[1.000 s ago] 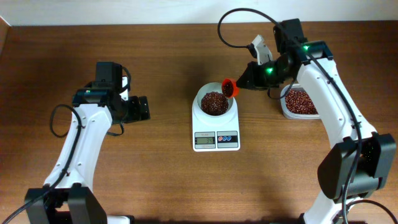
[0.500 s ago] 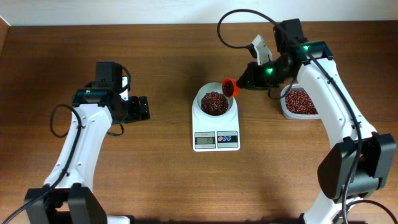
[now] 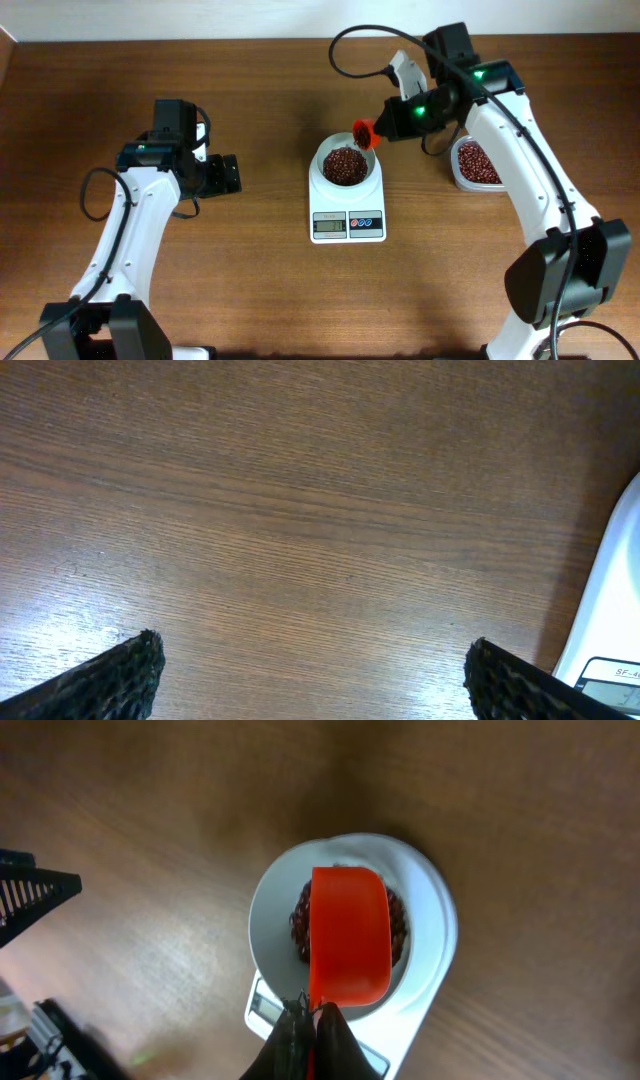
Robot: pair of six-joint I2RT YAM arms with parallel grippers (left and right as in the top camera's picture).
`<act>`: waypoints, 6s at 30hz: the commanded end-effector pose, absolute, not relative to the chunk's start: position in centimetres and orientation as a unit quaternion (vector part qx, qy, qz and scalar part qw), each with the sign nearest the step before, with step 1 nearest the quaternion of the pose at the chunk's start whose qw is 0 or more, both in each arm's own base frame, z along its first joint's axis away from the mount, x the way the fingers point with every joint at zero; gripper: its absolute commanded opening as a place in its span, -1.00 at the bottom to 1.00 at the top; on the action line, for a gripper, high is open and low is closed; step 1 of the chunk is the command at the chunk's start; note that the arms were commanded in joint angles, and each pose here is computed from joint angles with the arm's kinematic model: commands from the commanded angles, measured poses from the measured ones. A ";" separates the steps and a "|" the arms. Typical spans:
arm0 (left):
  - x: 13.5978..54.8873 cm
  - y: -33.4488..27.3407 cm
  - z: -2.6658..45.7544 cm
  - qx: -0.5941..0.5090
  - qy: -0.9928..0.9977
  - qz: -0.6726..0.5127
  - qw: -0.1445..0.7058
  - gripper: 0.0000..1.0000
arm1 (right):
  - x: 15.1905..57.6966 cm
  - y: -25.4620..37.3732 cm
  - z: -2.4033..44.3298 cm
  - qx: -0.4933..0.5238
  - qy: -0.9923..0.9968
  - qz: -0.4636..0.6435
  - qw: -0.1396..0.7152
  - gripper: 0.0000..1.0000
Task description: Scoop item into bowl and weigh 50g on scale
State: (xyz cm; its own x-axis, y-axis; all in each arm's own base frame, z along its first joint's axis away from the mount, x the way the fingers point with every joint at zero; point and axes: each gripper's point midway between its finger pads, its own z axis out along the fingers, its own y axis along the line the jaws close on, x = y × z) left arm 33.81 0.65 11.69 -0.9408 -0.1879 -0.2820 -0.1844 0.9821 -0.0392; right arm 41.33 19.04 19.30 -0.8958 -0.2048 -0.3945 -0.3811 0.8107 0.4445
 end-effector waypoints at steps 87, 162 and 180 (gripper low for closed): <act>34.2 0.8 12.2 -0.091 0.984 -0.004 0.151 0.98 | 41.7 14.2 20.9 -0.053 0.934 0.328 0.136 -0.92; 34.2 0.8 12.2 -0.091 0.984 -0.004 0.151 0.98 | 36.3 -13.5 10.3 0.240 0.966 -0.083 0.052 0.98; 34.2 0.8 12.2 -0.091 0.984 -0.004 0.151 0.98 | 22.4 -14.4 11.7 0.657 0.729 -0.052 -0.186 0.98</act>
State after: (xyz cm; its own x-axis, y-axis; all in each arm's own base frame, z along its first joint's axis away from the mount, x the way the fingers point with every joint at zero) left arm 33.83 0.65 11.70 -0.9407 -0.1879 -0.2823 -0.1844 0.9821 -0.0393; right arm 22.08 -14.91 11.74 -0.1236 0.9712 0.2035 0.9268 0.1863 -0.3262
